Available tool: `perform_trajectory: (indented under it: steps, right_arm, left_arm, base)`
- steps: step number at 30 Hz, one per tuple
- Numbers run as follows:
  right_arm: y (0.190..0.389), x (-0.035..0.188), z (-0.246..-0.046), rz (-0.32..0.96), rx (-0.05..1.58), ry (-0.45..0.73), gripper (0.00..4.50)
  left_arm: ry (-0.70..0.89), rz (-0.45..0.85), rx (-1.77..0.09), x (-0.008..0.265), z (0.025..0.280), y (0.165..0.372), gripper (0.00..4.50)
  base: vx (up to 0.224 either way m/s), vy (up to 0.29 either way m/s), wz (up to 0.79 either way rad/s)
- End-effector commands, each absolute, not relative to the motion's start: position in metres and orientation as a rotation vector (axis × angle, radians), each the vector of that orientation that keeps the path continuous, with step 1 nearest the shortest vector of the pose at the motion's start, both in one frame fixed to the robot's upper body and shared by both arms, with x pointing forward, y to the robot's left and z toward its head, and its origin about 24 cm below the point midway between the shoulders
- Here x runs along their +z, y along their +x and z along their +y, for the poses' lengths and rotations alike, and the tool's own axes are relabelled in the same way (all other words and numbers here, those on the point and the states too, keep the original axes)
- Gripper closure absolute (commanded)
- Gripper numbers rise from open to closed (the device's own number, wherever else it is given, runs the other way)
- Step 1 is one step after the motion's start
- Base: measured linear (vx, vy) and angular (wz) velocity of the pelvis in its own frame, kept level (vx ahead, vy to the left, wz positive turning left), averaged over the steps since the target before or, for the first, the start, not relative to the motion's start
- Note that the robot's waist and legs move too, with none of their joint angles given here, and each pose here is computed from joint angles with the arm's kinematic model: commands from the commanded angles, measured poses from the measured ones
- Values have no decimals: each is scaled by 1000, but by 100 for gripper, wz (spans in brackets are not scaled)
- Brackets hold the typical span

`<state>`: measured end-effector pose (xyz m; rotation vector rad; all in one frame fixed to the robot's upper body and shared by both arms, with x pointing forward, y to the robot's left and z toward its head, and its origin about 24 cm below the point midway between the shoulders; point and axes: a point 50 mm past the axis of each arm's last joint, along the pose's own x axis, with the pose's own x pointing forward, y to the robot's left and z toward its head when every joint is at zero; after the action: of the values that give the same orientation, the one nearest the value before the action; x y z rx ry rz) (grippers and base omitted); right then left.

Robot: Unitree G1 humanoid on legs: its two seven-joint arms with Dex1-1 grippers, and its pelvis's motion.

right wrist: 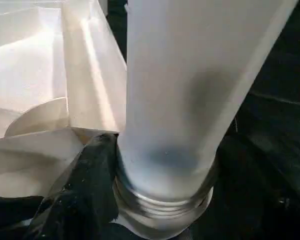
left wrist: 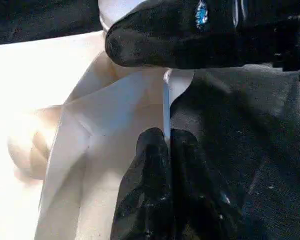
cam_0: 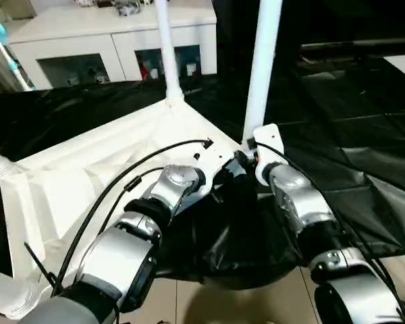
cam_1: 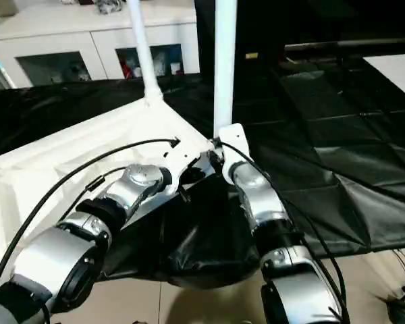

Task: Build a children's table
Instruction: Rotate leg to tighten

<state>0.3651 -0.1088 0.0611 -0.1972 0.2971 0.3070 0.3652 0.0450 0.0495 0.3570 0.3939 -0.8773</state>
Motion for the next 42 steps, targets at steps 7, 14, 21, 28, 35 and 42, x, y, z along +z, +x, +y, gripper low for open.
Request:
perform_trajectory:
  steps: [7,14,21,28,35,42]
  right_arm:
    - [354,61,-79,257,532,-106,106]
    - [345,72,-108,202,645,-167,56]
    - [326,70,-131,212,794,-245,5]
    - [317,77,-139,198,869,-184,5]
    - [315,74,-129,218,953,-175,5]
    - [316,70,-129,243,970,-188,5]
  left_arm:
    - [388,360,-901,53,51,367,450]
    - [442,396,-993,47,74,363,450]
    - [445,400,-1111,47,94,358,450]
    - [462,387,-1226,53,120,352,450]
    - [451,354,-1293,50,121,343,450]
    - [436,346,-1320,48,120,337,450]
  base:
    - [0,0,0]
    - [0,0,0]
    - [0,0,0]
    - [0,0,0]
    - [0,0,0]
    - [0,0,0]
